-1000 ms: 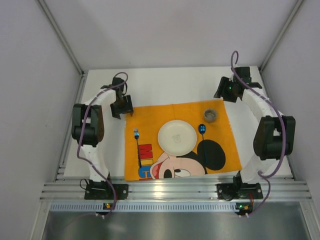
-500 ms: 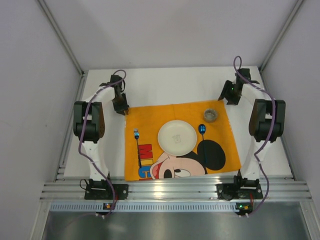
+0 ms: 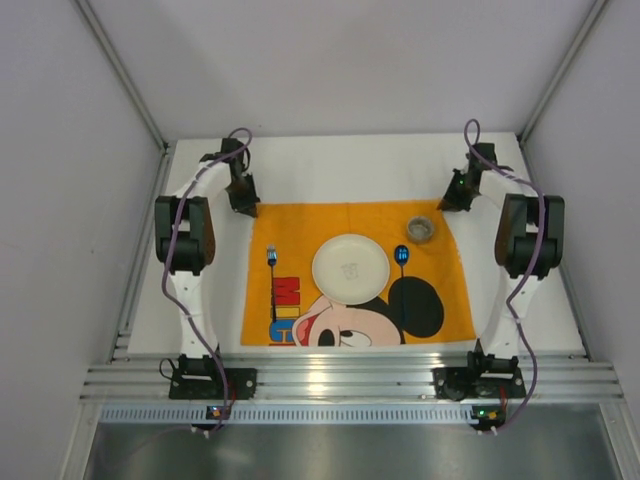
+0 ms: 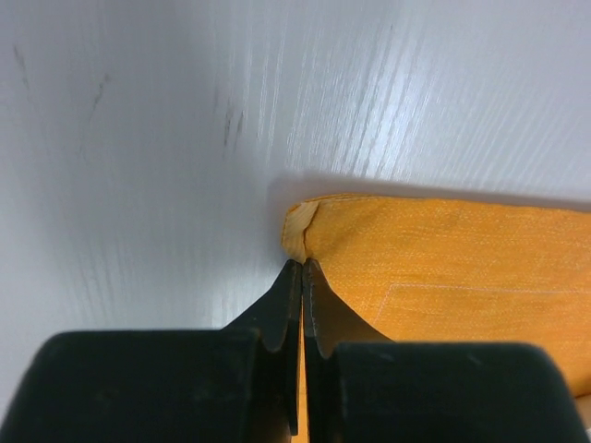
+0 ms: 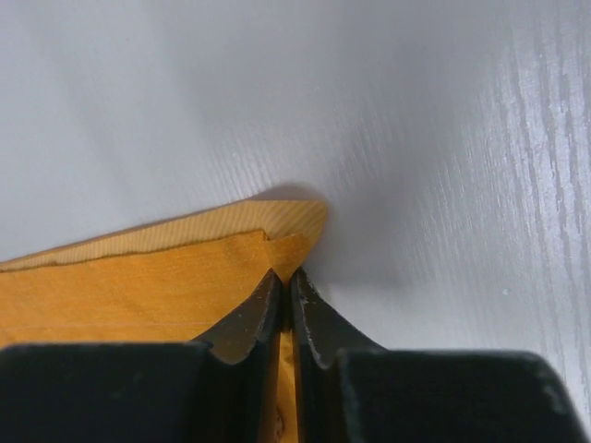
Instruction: Set the dinner table for one person
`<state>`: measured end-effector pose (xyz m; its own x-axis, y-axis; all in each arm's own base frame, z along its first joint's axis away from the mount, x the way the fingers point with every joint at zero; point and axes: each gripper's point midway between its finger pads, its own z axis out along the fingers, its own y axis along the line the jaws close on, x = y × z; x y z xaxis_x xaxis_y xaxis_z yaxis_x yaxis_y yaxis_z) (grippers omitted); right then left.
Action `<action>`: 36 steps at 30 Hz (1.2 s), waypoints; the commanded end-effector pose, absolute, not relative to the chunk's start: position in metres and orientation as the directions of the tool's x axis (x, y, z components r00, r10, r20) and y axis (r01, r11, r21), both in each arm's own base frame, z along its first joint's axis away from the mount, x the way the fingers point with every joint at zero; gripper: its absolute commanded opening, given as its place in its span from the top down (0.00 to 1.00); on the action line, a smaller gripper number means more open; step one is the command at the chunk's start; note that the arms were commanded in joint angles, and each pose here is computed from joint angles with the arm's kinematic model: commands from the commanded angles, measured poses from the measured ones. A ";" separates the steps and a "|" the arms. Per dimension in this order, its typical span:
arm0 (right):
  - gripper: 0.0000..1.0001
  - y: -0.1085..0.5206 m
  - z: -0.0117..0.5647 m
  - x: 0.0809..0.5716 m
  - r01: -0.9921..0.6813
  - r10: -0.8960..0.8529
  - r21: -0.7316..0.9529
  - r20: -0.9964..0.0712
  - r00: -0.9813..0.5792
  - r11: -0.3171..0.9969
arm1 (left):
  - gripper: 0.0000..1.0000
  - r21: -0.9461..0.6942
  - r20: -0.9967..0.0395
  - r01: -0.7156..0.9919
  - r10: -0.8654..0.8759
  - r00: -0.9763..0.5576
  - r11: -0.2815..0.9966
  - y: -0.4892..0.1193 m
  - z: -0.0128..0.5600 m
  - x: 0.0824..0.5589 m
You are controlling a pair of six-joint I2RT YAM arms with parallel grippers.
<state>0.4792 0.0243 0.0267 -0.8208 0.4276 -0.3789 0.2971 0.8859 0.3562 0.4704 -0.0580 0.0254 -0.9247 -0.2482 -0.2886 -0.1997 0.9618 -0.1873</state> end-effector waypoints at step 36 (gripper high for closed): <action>0.31 0.022 0.140 0.542 0.250 0.391 0.310 -0.585 -0.711 0.917 | 0.02 -0.247 -0.561 -0.298 -0.387 -0.731 0.922 0.017 0.138 0.534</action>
<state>0.5326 0.0338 0.0495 -0.8118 0.3943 -0.4306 0.2810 0.9103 0.3039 0.5252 0.0097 0.0634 -0.8265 -0.3936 -0.4025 -0.3255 0.9174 -0.2289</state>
